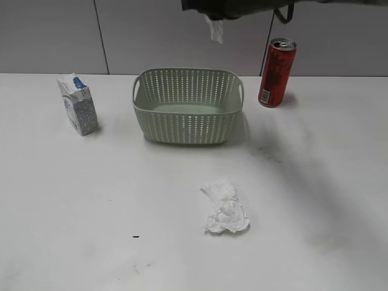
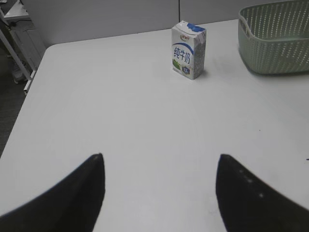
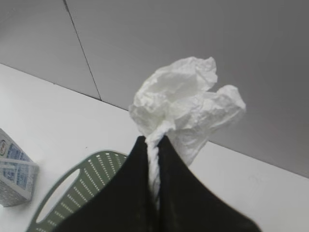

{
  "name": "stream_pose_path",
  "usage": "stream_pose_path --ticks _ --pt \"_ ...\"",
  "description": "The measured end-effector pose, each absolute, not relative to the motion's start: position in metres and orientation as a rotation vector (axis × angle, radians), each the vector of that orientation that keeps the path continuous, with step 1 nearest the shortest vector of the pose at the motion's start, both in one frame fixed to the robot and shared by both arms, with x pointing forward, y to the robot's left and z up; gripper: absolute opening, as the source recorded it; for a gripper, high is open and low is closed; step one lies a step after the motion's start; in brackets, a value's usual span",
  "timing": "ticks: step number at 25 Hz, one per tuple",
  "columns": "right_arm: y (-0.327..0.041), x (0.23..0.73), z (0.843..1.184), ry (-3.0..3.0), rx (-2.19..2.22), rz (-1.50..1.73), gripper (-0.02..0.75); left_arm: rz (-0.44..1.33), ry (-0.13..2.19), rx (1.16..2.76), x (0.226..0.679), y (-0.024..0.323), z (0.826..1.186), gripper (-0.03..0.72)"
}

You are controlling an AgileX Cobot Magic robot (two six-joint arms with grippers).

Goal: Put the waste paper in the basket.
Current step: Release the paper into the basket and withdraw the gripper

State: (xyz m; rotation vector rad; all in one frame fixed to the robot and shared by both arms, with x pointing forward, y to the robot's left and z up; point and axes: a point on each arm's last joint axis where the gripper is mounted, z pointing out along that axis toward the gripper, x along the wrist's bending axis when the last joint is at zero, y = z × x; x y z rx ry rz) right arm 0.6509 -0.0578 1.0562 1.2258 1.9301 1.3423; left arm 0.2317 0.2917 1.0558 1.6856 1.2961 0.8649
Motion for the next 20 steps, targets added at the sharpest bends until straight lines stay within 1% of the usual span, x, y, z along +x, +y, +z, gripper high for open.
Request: stream_pose_path --ticks 4,5,6,8,10,12,13,14,16,18,20 --pt "-0.051 0.663 1.009 1.989 1.272 1.272 0.007 0.865 1.296 1.686 0.232 0.292 1.056 0.523" --pt "-0.049 0.666 0.996 2.012 1.290 1.246 0.024 0.865 1.296 1.686 0.232 0.292 1.056 0.521" --pt "-0.048 0.668 0.983 2.037 1.306 1.218 0.057 0.865 1.296 1.686 0.232 0.292 1.056 0.521" --pt "-0.047 0.669 0.962 2.083 1.339 1.166 0.174 0.865 1.296 1.686 0.232 0.292 1.056 0.521" --pt "-0.047 0.669 0.944 2.134 1.379 1.111 0.366 0.865 1.296 1.686 0.232 0.292 1.056 0.521" --pt "-0.046 0.668 0.936 2.161 1.408 1.082 0.540 0.865 1.296 1.686 0.232 0.292 1.056 0.521" --pt "-0.047 0.667 0.934 2.169 1.417 1.074 0.597 0.865 1.296 1.686 0.232 0.292 1.056 0.521" --pt "-0.047 0.667 0.933 2.177 1.424 1.066 0.619 0.865 1.296 1.686 0.232 0.292 1.056 0.521" --pt "-0.047 0.665 0.936 2.183 1.431 1.063 0.623 0.865 1.296 1.686 0.232 0.292 1.056 0.521" --pt "-0.047 0.664 0.947 2.180 1.430 1.075 0.606 0.865 1.296 1.686 0.232 0.292 1.056 0.521" --pt "-0.049 0.660 0.969 2.160 1.413 1.109 0.585 0.865 1.296 1.686 0.232 0.292 1.056 0.521"
